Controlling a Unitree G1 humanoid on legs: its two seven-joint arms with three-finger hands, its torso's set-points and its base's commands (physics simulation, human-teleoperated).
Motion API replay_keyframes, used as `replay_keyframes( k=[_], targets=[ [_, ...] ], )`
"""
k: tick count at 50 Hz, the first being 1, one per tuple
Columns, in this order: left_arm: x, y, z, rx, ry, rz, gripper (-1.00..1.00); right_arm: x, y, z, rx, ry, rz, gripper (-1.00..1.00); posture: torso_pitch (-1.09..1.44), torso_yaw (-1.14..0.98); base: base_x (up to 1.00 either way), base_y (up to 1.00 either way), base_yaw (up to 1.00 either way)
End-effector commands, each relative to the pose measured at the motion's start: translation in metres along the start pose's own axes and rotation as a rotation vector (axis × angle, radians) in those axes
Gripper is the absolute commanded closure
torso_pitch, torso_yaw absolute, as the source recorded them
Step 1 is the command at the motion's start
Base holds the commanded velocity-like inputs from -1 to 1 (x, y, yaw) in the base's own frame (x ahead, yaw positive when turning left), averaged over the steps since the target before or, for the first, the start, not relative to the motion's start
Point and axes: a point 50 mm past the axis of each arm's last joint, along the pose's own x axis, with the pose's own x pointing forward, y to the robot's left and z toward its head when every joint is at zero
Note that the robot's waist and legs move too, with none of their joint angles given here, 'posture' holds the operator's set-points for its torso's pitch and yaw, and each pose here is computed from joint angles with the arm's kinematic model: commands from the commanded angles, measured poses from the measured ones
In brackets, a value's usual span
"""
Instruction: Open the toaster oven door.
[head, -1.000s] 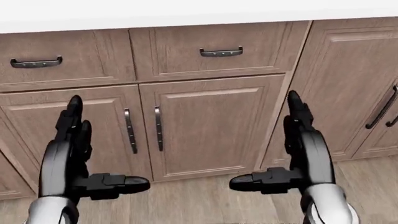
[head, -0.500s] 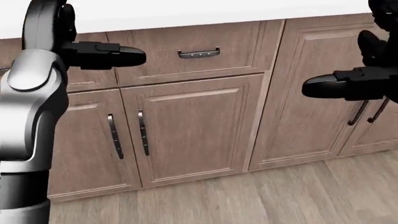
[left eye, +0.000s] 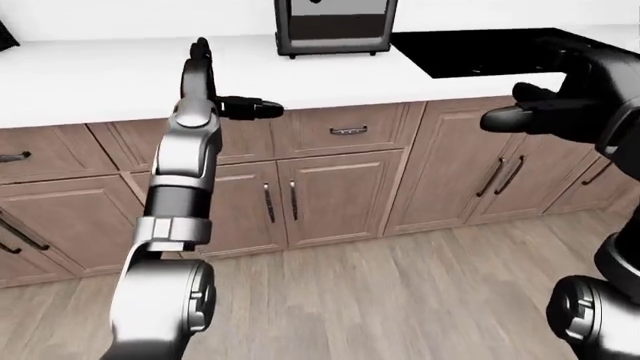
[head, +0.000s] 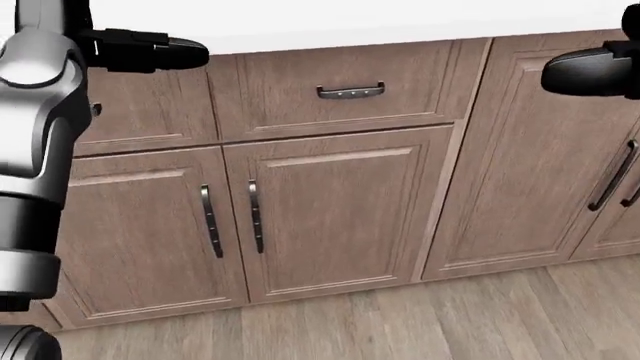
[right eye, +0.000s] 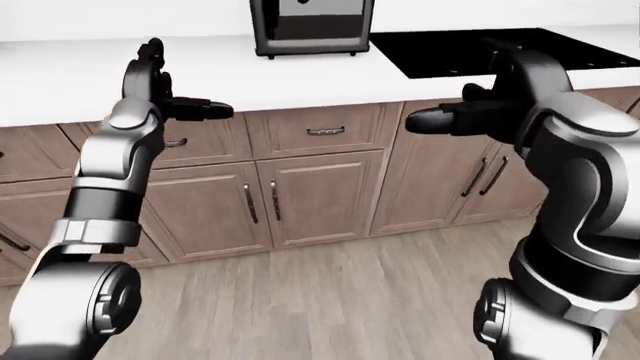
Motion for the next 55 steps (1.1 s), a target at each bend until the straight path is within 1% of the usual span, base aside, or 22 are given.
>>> replay_keyframes(
  k=[1,3,4,22,44,55],
  targets=[
    [-0.004,0.009,0.038,-0.016,-0.145,0.027,-1.0,-0.009,-0.001,0.019,-0.012,-0.109,-0.011,-1.0,0.0,0.0,0.0,0.0,1.0],
    [-0.004,0.01,0.039,-0.016,-0.147,0.029,-1.0,-0.009,0.0,0.021,0.007,-0.127,-0.008,-1.0,0.0,0.0,0.0,0.5,0.0],
    [-0.004,0.01,0.039,-0.016,-0.147,0.029,-1.0,-0.01,-0.001,0.02,0.001,-0.119,-0.017,-1.0,0.0,0.0,0.0,0.0,0.0],
    [-0.007,0.01,0.047,-0.018,-0.156,0.031,-1.0,-0.01,0.0,0.025,-0.006,-0.112,-0.001,-1.0,0.0,0.0,0.03,0.0,0.0],
    [-0.006,0.014,0.049,-0.022,-0.155,0.038,-1.0,-0.009,0.002,0.026,-0.009,-0.112,0.013,-1.0,0.0,0.0,0.31,0.0,0.0],
    [-0.007,0.011,0.051,-0.02,-0.158,0.032,-1.0,-0.012,0.001,0.028,-0.01,-0.111,0.011,-1.0,0.0,0.0,0.34,0.0,0.0]
  ],
)
